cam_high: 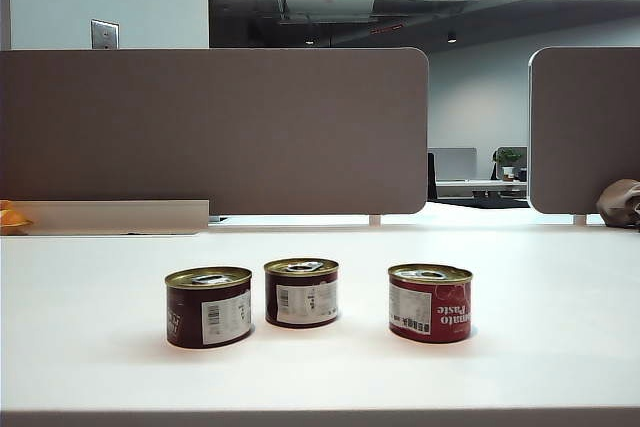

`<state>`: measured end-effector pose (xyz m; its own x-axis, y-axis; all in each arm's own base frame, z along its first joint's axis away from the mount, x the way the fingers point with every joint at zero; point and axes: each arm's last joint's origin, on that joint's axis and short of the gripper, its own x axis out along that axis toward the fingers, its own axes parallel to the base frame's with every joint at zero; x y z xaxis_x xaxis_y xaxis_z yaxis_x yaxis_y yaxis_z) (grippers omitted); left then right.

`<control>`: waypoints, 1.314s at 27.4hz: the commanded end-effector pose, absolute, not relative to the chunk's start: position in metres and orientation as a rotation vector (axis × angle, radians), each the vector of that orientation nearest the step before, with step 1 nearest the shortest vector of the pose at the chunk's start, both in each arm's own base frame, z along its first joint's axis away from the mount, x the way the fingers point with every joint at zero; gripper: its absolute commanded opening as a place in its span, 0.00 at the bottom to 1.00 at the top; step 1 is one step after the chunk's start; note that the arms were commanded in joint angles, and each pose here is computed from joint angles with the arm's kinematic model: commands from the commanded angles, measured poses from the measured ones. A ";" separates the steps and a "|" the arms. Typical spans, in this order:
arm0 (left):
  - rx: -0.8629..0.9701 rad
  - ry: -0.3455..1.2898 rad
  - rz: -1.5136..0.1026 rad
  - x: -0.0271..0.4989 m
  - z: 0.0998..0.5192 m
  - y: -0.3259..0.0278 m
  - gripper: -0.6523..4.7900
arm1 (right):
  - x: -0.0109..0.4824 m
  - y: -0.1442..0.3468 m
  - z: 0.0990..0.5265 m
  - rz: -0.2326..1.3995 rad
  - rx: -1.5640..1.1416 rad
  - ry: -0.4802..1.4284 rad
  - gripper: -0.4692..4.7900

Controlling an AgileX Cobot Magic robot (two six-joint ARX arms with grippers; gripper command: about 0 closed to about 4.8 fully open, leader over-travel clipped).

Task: Pick up the cans one by one and stack them together.

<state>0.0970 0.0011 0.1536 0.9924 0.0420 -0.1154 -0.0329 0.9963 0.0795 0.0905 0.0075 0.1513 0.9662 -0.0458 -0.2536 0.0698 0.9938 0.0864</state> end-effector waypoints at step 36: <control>0.080 0.107 0.035 0.097 0.155 0.001 0.12 | 0.091 0.010 0.151 0.031 -0.148 0.261 0.09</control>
